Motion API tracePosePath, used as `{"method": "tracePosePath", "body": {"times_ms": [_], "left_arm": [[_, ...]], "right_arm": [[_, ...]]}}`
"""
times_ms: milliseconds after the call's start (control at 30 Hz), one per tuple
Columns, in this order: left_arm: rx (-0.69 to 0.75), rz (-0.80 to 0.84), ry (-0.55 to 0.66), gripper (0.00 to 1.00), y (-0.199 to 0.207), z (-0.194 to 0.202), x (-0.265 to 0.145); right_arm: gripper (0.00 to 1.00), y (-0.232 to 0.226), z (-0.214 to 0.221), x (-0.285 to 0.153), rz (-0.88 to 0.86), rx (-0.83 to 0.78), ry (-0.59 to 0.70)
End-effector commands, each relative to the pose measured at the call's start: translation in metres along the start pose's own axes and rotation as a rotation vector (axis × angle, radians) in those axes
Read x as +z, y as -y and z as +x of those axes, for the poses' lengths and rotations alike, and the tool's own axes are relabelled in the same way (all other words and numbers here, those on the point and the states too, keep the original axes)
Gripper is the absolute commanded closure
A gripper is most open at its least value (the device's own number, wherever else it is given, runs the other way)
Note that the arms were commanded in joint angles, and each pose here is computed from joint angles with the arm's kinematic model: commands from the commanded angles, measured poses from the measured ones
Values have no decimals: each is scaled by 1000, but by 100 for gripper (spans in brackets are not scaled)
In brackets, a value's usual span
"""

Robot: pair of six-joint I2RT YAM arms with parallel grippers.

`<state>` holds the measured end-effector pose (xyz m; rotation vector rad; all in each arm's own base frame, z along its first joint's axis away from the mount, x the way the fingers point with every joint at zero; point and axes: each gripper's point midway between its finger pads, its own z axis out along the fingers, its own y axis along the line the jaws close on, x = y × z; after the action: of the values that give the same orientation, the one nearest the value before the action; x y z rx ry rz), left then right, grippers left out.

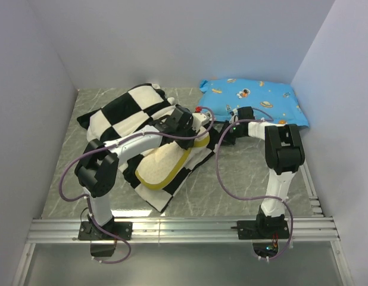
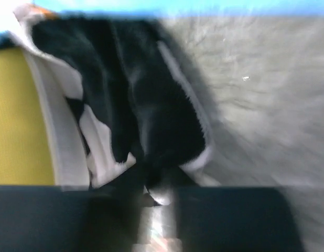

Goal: Put the pillow into the pillowcase

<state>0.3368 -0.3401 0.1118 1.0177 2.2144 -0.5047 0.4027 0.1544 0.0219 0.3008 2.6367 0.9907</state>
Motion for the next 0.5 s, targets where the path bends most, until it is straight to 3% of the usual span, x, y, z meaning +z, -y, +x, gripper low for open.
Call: {"method": "tracePosePath", "body": {"times_ms": [0,233,467], "left_arm": [[-44,-28,22,100,-8,-1,-21],[-162,-285,-14,100,-74,16,-25],[-307,-586,-37,100,-184,35,-45]], "right_arm": [[100,-20,28,6,-130,2,-94],[100,-128,71,-123,-501,-251,-48],[100,-142,131,-187,-613,-328,-159]]}}
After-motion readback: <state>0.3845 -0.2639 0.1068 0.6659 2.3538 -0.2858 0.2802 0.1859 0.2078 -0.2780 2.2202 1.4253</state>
